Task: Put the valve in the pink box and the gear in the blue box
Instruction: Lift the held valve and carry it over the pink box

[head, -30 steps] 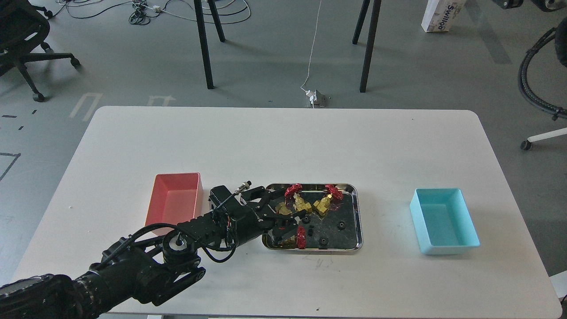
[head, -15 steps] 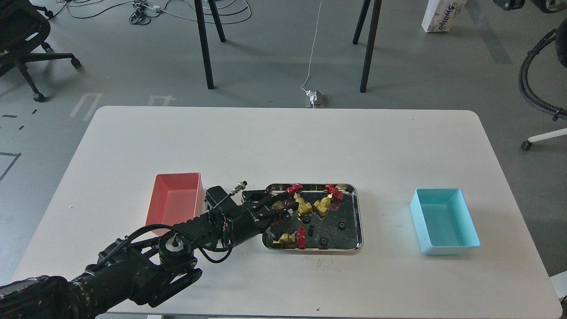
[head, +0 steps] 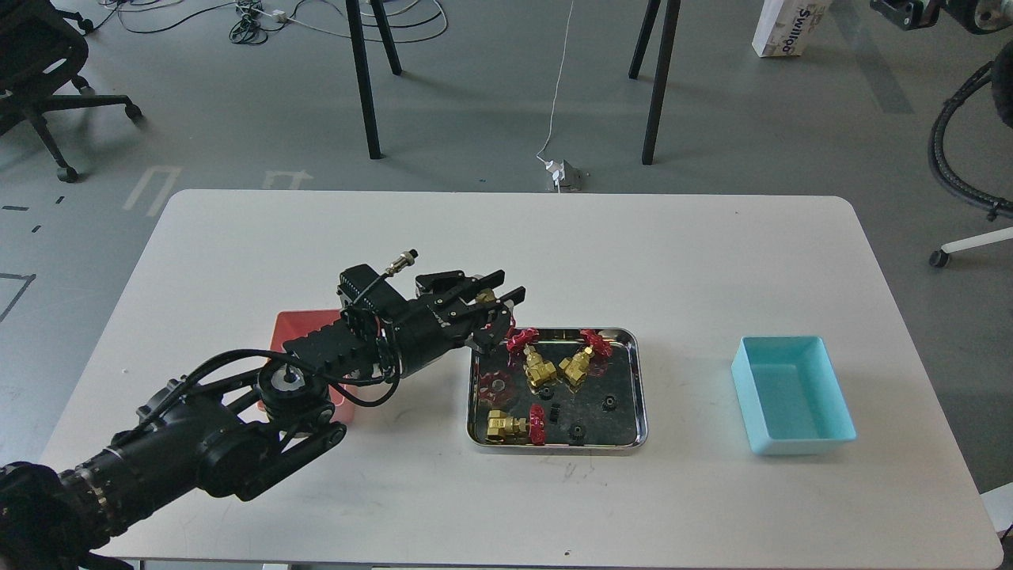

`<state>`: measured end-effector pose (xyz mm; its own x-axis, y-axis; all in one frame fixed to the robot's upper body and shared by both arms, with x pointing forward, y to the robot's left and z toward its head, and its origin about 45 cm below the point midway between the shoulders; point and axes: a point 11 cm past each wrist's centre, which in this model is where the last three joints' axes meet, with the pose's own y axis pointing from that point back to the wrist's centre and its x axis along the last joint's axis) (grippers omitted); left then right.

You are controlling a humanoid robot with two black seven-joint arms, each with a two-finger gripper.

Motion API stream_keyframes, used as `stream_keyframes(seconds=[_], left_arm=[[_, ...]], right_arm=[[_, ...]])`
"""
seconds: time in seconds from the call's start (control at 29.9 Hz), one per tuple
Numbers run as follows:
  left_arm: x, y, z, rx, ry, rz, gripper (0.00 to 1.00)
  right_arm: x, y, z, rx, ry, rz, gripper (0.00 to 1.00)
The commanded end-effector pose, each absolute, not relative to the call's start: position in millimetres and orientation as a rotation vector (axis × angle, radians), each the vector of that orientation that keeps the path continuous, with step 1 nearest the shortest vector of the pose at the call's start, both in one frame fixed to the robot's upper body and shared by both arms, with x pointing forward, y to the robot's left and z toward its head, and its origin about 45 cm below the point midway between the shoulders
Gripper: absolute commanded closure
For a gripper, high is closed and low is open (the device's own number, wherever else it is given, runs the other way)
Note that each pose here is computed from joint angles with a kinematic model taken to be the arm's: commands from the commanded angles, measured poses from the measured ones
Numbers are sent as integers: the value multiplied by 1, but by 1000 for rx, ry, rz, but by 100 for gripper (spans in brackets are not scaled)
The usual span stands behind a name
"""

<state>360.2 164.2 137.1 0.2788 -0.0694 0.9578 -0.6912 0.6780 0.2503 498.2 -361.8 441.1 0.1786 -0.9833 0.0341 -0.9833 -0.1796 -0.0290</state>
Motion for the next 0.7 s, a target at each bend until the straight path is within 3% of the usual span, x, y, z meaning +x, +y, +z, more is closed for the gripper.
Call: stream_keyframes(seconds=[0.0, 0.2, 0.67], left_arm=[[365, 220, 165, 830, -1243, 513, 79], [352, 299, 170, 981, -1218, 523, 79], [322, 354, 121, 1110, -1142, 505, 77]], right_arm=[[500, -360, 454, -2385, 2001, -92, 1], [500, -358, 464, -2376, 1997, -103, 1], [510, -342, 463, -2361, 1986, -84, 1]])
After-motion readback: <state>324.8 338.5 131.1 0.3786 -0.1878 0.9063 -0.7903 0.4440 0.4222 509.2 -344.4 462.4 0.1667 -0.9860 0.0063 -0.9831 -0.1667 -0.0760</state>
